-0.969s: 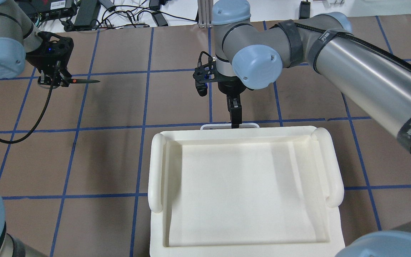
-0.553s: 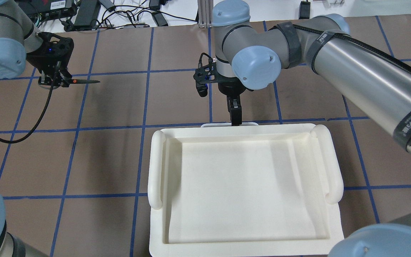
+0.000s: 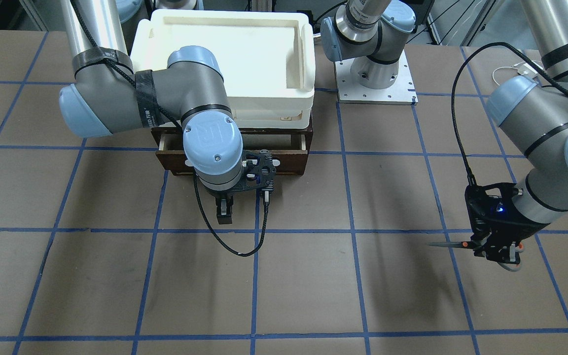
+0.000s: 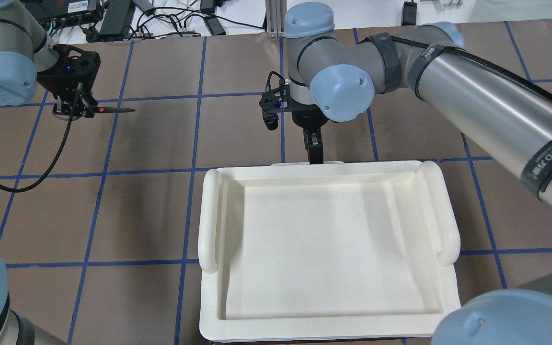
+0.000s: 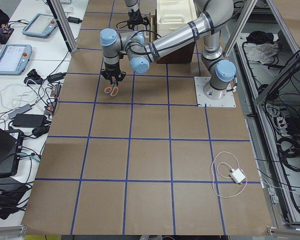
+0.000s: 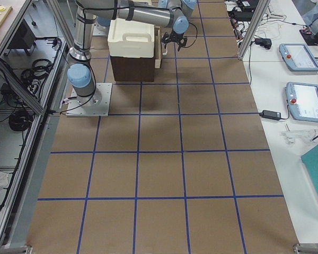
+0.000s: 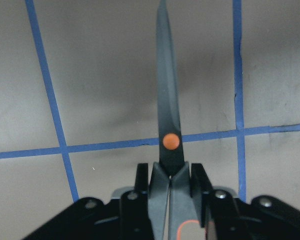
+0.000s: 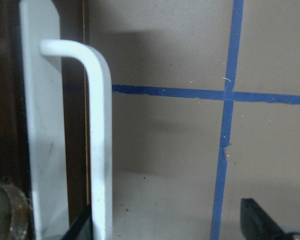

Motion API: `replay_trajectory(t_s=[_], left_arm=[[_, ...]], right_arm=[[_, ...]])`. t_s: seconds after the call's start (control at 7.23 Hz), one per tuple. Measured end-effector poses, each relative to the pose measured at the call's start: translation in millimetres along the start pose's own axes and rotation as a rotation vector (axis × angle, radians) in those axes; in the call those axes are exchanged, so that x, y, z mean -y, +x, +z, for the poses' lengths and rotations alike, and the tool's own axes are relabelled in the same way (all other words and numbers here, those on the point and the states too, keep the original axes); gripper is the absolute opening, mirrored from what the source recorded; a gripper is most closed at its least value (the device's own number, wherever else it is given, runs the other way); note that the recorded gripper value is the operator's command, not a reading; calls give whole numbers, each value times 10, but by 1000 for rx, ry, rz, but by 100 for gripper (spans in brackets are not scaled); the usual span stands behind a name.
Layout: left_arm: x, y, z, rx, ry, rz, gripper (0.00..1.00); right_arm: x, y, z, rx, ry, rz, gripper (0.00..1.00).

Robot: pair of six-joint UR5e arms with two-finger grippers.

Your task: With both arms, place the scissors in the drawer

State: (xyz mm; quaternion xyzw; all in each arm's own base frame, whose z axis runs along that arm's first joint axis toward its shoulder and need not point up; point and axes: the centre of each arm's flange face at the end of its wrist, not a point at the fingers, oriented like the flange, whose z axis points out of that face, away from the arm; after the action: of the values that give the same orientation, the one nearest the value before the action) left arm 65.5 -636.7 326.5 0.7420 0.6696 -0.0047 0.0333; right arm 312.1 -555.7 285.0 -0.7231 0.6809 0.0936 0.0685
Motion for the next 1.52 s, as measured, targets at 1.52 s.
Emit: replay_trajectory(t_s=[1.52], left_arm=[[-1,-10,66,-7,5,-1,0]], right_arm=[[18,504,-114,-77,20,-1,100]])
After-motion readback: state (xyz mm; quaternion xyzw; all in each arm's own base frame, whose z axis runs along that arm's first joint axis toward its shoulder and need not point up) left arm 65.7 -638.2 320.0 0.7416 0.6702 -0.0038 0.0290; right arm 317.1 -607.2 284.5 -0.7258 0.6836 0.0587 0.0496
